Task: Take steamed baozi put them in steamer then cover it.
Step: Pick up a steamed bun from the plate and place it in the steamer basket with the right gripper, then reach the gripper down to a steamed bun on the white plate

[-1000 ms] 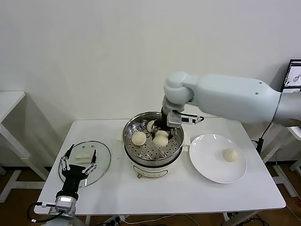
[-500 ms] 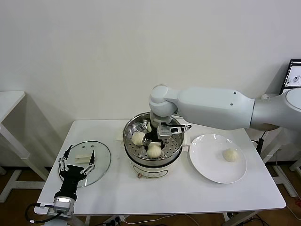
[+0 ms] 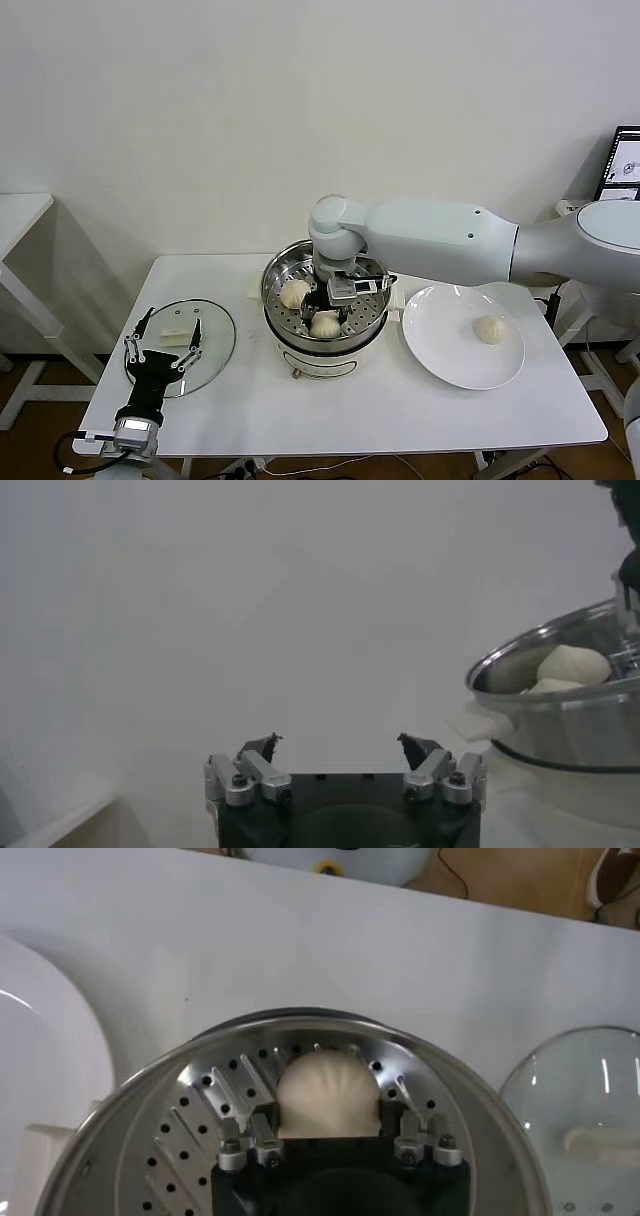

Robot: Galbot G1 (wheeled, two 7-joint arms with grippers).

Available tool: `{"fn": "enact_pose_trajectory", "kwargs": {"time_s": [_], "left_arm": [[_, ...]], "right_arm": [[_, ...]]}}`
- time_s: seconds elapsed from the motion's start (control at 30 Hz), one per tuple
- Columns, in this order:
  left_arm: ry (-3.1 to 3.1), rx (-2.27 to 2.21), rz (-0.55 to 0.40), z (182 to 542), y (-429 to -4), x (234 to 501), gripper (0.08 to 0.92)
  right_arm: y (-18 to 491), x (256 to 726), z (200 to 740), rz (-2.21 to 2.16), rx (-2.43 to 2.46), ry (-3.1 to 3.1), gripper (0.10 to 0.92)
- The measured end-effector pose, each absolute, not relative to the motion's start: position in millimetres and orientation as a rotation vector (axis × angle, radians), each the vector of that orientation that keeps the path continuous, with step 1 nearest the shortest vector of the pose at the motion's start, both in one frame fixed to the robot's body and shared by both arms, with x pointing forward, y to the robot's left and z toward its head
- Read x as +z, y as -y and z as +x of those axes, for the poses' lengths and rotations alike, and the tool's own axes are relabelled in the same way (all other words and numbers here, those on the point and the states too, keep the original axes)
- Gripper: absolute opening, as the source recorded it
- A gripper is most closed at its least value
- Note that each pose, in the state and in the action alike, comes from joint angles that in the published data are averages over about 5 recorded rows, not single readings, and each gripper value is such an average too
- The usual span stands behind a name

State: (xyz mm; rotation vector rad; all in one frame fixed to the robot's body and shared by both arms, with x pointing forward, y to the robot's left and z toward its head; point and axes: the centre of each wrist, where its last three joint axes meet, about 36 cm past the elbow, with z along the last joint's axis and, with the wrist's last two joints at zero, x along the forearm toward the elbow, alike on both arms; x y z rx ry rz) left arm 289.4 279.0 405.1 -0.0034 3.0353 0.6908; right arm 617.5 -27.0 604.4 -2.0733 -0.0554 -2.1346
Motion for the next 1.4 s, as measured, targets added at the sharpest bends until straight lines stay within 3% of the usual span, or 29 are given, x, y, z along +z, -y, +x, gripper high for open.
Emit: {"fn": "enact_pose_trajectory", "kwargs": {"time_s": [0.17, 0.4, 0.6, 0.8, 1.1, 1.4], "left_arm": [[-3.038, 0.69, -0.003, 289, -279, 404, 0.823], [-3.04, 0.691, 0.007, 287, -276, 404, 0.823], [-3.035, 0.693, 0.02, 287, -272, 405, 0.823], [-3.031, 0.699, 0.029, 285, -268, 407, 0.823], [-3.028, 0.706, 0.042, 283, -263, 407, 0.823], [-3.027, 0.708, 0.043, 281, -262, 406, 0.823]], "right_arm": [[31, 608, 620, -2.073, -2.14, 0.015, 0.816], [60, 650, 636, -2.051, -2.193, -0.145, 0.823], [118, 700, 651, -2.074, -2.275, -0.412, 0.823], [205, 716, 657, -2.171, -2.385, -0.824, 0.823], [336, 682, 660, -2.252, -2.525, -1.47, 0.823], [412, 621, 663, -2.254, -2.586, -1.847, 0.823]]}}
